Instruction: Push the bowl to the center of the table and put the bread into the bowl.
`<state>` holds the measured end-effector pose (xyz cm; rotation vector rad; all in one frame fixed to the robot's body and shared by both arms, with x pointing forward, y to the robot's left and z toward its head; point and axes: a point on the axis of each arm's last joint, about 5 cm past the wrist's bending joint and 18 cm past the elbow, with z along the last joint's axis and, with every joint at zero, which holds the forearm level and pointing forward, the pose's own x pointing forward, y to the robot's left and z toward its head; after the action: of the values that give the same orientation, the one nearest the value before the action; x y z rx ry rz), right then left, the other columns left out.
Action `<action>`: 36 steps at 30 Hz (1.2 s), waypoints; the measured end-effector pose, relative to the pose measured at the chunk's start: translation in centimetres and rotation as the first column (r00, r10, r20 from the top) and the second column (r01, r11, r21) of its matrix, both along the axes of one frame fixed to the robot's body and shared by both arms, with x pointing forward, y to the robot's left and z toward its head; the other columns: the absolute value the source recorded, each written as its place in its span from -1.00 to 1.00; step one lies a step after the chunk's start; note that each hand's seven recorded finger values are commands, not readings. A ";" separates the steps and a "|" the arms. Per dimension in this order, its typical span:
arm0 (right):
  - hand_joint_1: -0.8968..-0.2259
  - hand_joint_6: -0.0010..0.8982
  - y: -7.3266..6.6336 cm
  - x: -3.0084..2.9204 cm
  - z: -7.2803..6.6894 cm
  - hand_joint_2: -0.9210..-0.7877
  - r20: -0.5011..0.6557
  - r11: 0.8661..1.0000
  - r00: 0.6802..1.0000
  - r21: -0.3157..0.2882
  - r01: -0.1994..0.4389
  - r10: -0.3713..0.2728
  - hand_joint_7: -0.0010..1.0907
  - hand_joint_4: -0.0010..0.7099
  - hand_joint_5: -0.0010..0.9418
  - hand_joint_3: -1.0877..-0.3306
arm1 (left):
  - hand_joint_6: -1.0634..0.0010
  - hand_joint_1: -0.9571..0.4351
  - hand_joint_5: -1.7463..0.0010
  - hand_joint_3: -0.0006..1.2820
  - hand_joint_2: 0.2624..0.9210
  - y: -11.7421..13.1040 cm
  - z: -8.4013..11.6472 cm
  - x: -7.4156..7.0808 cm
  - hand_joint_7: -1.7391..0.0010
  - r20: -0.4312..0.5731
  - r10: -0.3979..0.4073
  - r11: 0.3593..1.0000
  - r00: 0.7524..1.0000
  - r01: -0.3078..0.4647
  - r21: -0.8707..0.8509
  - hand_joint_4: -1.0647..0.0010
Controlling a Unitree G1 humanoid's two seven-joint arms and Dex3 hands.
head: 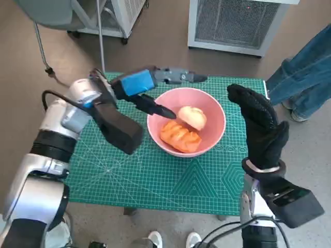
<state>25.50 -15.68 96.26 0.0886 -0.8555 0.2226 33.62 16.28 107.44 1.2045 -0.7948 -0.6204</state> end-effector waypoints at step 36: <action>-0.20 -1.00 0.2 3.75 6.0 -1.00 0.146 0.996 0.989 -0.069 0.048 -0.038 0.34 -0.35 -0.92 -0.20 | 0.25 -0.47 0.98 -0.34 1.00 1.8 -7.6 -5.6 0.95 -0.070 -0.129 0.453 0.989 -0.004 -0.892 0.40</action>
<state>29.25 -15.47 102.29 -0.0142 -0.9921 0.2212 28.02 18.08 99.82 0.1263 -0.8801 -0.2305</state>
